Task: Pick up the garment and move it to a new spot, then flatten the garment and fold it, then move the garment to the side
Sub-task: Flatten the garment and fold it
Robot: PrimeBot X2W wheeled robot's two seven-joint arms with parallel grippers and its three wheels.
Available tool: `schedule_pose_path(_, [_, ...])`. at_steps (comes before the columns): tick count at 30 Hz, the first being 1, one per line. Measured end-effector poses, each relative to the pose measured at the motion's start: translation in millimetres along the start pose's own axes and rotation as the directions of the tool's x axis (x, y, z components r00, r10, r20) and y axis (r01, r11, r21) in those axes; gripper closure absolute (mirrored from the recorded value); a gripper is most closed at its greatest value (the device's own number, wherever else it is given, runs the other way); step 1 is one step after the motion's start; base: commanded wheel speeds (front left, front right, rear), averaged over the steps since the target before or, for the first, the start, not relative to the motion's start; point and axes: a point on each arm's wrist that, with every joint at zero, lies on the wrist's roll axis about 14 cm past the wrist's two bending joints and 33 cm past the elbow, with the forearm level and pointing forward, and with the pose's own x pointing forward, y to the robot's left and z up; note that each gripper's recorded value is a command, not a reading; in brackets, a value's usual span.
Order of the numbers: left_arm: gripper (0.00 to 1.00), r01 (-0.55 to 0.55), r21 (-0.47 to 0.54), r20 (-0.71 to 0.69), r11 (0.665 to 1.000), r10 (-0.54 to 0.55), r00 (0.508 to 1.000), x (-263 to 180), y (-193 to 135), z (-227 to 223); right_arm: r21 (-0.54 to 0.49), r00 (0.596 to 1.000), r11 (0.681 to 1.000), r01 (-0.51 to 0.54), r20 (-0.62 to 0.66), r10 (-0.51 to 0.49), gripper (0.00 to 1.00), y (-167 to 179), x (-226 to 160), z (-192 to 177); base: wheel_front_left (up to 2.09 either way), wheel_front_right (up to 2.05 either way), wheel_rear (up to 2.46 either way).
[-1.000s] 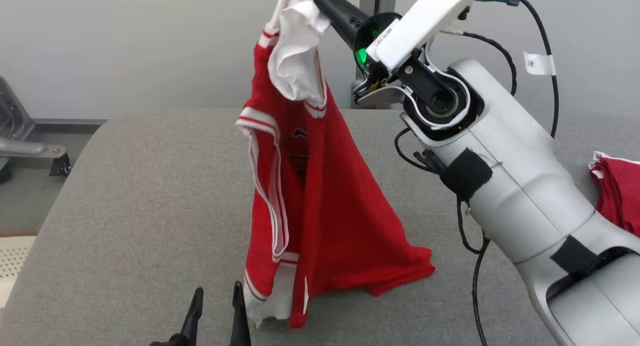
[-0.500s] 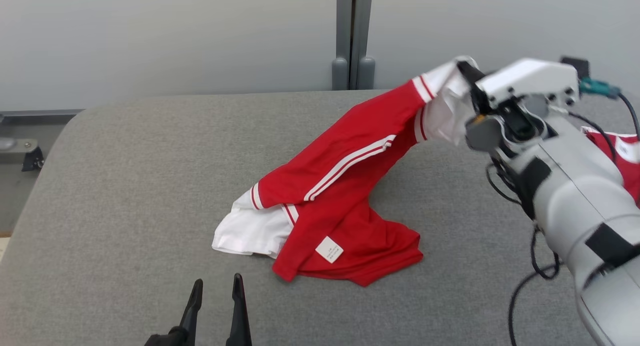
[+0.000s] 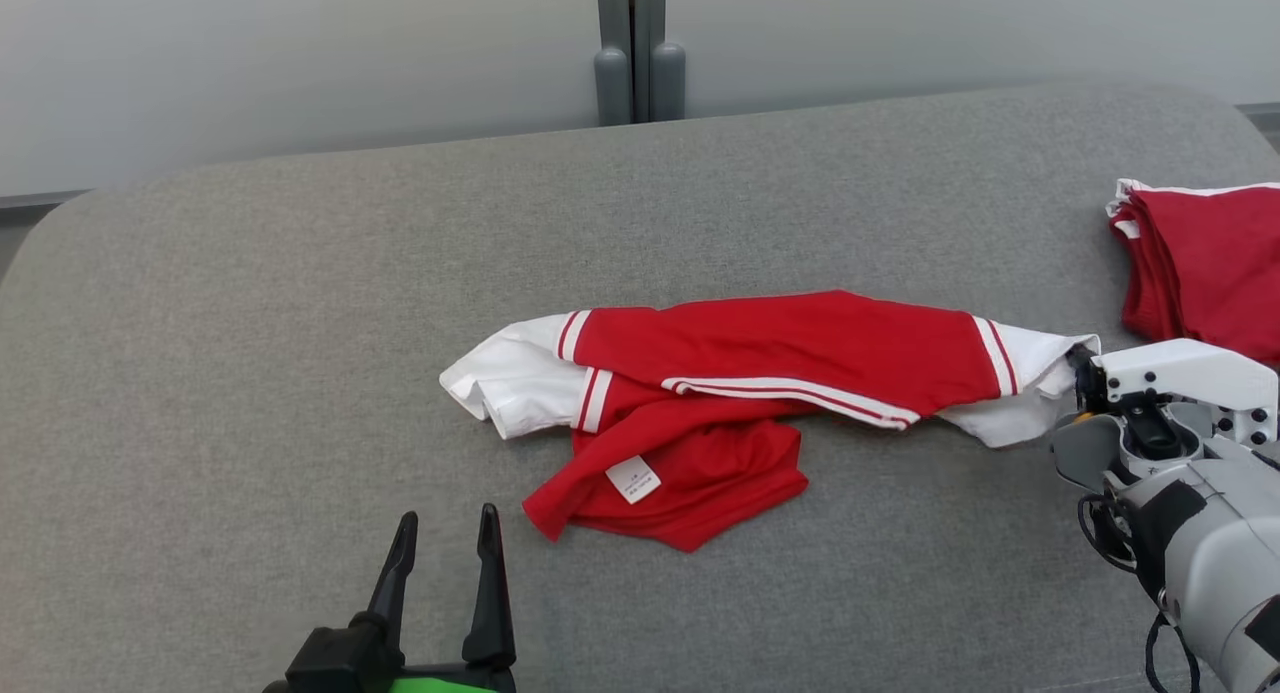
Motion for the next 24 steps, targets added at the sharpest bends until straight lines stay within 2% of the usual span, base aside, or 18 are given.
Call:
schedule_pose_path(10, [0.0,0.031,-0.002,-0.034,1.0,-0.031,0.999,12,-8,-11,-0.165,0.997,0.983,0.081,0.031,-0.077,1.0,-37,-2,8,0.0,0.0,0.0])
schedule_pose_path(11, [0.0,0.034,-0.001,-0.032,0.999,-0.034,0.999,13,-9,-10,-0.199,0.996,0.976,0.084,0.025,-0.081,0.92,-39,-2,6,0.0,0.0,0.0])
schedule_pose_path(12, [0.0,0.036,-0.001,-0.031,0.999,-0.036,0.999,14,-9,-10,-0.223,0.996,0.971,0.084,0.024,-0.081,0.59,-40,-2,6,0.0,0.0,0.0])
schedule_pose_path(13, [0.0,0.036,0.001,-0.031,0.999,-0.035,0.999,14,-9,-10,-0.248,0.996,0.965,0.084,0.025,-0.08,0.0,-40,-2,5,0.0,0.0,0.0])
schedule_pose_path(16, [0.0,0.032,0.003,-0.032,0.999,-0.032,0.999,14,-8,-10,-0.359,0.997,0.93,0.077,0.042,-0.066,0.0,-40,-2,10,0.0,0.0,0.0])
schedule_pose_path(20, [0.0,0.028,0.004,-0.028,1.0,-0.027,0.999,13,-7,-9,-0.558,0.997,0.828,0.052,0.082,-0.007,0.0,-28,-3,29,0.0,0.0,0.0])
schedule_pose_path(24, [0.0,0.021,0.005,-0.025,1.0,-0.021,0.999,10,-5,-8,-0.656,0.996,0.754,0.041,0.088,0.023,0.0,-21,-6,42,0.0,0.0,0.0])
